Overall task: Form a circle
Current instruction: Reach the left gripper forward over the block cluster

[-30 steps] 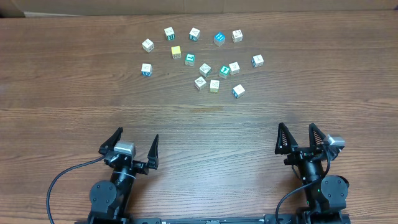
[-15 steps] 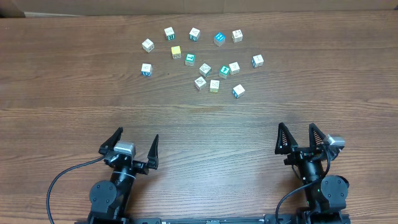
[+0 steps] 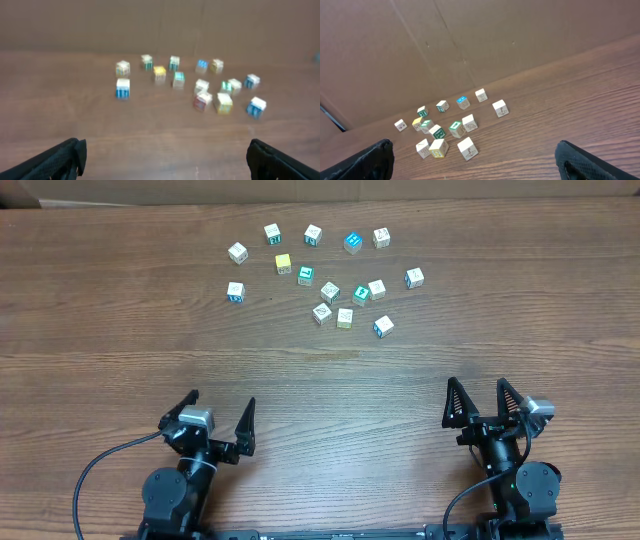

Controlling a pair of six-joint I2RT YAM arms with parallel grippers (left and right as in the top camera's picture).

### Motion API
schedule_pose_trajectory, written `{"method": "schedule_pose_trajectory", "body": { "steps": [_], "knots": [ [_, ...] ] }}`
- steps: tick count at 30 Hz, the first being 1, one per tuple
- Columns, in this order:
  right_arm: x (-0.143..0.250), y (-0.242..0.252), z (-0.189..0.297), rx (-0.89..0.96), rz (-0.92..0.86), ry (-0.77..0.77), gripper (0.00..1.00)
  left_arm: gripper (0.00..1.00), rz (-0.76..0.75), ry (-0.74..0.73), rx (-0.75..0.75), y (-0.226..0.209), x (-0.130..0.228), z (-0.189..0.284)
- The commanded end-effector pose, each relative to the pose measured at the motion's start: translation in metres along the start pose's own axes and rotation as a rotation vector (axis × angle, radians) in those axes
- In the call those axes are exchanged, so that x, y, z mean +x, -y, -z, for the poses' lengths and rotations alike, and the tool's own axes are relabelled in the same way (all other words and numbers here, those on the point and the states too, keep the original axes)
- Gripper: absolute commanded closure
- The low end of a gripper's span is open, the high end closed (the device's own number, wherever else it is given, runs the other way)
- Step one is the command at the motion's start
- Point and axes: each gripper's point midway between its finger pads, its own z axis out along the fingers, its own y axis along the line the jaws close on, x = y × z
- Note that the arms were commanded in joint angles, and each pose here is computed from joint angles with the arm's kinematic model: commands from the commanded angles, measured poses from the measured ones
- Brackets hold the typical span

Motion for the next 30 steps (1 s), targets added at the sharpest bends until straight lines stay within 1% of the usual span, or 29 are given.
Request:
{"method": "schedule_pose_trajectory", "body": {
  "steps": [1,5,8,10,14,22,26,30],
  "knots": [
    [0.002,0.002,0.000,0.000,0.011,0.003,0.00,0.00,0.017,0.028,0.013,0.007,-0.034,0.013],
    [0.002,0.002,0.000,0.000,0.012,0.003,0.00,0.00,-0.008,0.010,0.011,0.013,-0.074,0.022],
    [0.002,0.002,0.000,0.000,0.012,0.003,0.00,0.00,-0.004,-0.041,0.005,0.017,-0.101,0.021],
    [0.002,0.002,0.000,0.000,0.012,0.003,0.00,0.00,-0.037,-0.126,0.036,0.026,-0.121,0.013],
    [0.002,0.002,0.000,0.000,0.012,0.003,0.00,0.00,-0.049,-0.290,0.056,0.033,-0.140,-0.005],
    [0.002,0.002,0.000,0.000,0.011,0.003,0.00,0.00,-0.055,-0.645,0.057,0.035,-0.161,-0.044],
    [0.002,0.002,0.000,0.000,0.011,0.003,0.00,0.00,-0.036,-0.819,0.047,0.033,-0.159,-0.067],
    [0.002,0.002,0.000,0.000,0.011,0.003,0.00,0.00,-0.004,-0.913,0.065,0.035,-0.147,-0.094]
  ]
}}
